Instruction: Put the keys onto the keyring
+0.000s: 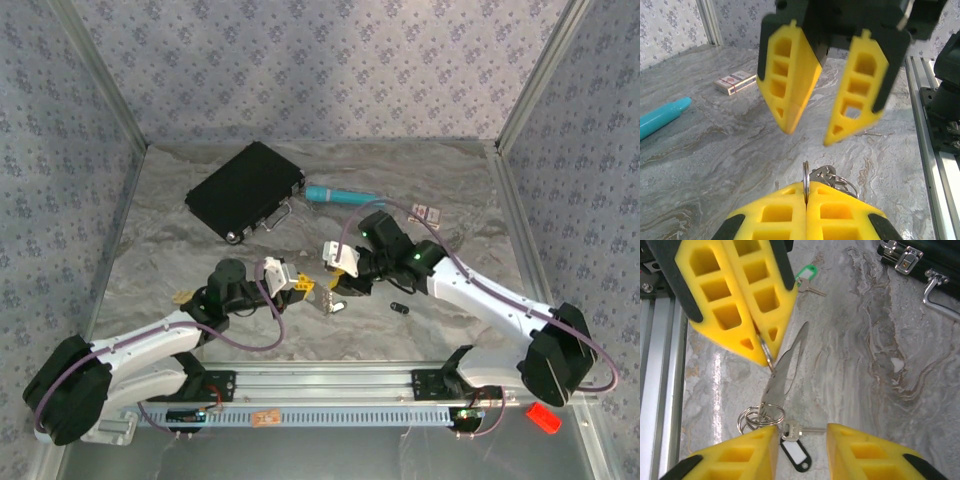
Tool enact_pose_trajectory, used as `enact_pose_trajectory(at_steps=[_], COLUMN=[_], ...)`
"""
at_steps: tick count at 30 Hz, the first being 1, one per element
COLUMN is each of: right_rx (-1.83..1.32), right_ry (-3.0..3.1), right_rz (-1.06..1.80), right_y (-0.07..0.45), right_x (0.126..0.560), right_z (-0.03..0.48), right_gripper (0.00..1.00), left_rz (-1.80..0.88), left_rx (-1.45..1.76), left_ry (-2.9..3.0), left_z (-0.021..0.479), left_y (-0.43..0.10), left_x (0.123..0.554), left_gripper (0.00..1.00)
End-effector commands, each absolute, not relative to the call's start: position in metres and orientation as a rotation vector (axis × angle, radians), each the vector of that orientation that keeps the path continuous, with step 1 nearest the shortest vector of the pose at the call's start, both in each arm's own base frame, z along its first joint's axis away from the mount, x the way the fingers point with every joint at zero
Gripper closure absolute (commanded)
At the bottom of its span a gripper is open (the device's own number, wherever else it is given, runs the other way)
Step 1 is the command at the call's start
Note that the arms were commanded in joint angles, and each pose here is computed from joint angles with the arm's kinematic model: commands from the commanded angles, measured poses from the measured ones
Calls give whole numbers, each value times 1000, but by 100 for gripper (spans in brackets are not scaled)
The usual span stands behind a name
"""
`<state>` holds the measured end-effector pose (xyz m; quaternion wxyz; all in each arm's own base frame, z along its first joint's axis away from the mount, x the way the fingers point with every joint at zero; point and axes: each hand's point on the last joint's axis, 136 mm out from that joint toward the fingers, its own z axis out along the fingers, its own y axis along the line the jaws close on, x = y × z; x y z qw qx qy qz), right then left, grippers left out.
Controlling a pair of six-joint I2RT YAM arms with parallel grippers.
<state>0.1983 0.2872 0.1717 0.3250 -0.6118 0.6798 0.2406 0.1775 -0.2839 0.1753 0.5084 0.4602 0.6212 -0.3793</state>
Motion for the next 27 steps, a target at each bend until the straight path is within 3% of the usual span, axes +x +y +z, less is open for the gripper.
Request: enact_pose_trajectory(at_steps=[1,15,27], right_rx=[-1527,-1589,-1460], right_ry=[1789,1705,1743], right_rz=[678,840,736], right_y=[296,328,296], right_x=[198,172,200], right_z=[171,171,174], right_gripper=[65,72,71], left_rz=[-925,-893,-922], left_rx=[1105,1057,1090], left_ry=[1408,1434,1409], left_z=[196,196,190], left_y=[-289,-288,-287], left_x=[177,188,178], left_gripper=[100,100,100])
